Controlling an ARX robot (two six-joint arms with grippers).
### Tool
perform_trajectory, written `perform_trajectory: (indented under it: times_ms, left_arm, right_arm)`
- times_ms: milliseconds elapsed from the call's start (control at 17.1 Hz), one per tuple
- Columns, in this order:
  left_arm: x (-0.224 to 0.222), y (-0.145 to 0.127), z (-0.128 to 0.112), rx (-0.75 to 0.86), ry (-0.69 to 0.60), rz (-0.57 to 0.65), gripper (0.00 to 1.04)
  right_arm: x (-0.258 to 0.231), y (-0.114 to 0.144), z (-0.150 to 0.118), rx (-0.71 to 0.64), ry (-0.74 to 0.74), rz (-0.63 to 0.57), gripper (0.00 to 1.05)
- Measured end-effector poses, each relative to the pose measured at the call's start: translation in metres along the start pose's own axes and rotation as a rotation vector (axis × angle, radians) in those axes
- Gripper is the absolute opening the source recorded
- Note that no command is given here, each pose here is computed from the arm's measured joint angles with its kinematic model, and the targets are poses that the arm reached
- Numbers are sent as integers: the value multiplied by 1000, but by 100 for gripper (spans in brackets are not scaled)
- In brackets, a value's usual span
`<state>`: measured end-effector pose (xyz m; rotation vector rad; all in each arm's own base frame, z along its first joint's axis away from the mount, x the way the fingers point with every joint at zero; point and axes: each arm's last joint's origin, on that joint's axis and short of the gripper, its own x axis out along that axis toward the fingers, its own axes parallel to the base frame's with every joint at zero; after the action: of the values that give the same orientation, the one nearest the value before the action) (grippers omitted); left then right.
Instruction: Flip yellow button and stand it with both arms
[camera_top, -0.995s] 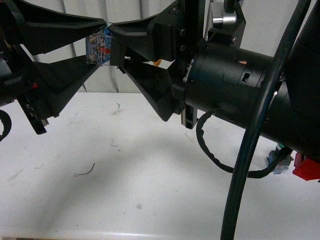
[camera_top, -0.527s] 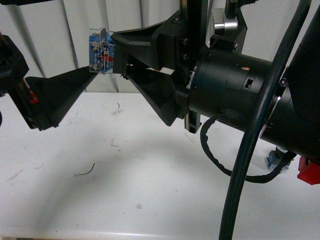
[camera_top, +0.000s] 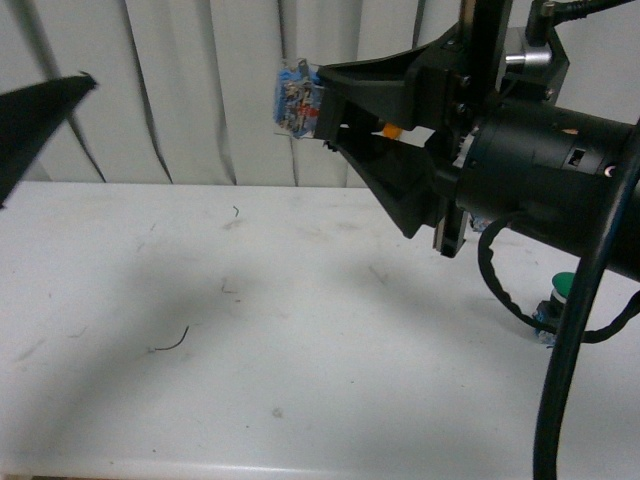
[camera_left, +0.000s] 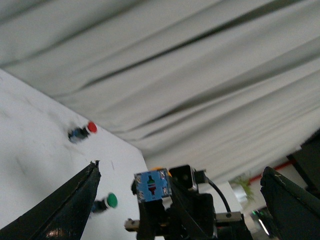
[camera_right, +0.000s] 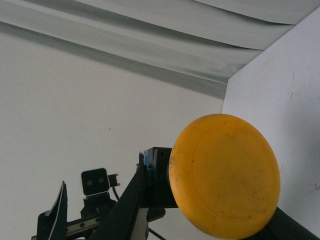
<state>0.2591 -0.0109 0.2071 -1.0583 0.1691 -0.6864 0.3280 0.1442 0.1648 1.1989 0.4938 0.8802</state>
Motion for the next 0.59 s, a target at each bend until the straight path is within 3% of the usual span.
perform_trajectory:
  times_ms: [176,351,468,585]
  left_arm:
    - [-37,-25,12,272,-75,57,98]
    - [-77,-44,9,624,-93,266,94]
    - [-94,-55,-14,893,-185,555,69]
    - [-103,-43,-28,996,-187,684,44]
  right_arm:
    - [-4,4,6,-2,-13,9,37]
    - [-4,3,6,1,-13,8,37]
    - [-4,3,6,1,-11,8,37]
    - [-4,3,6,0,-17,7,37]
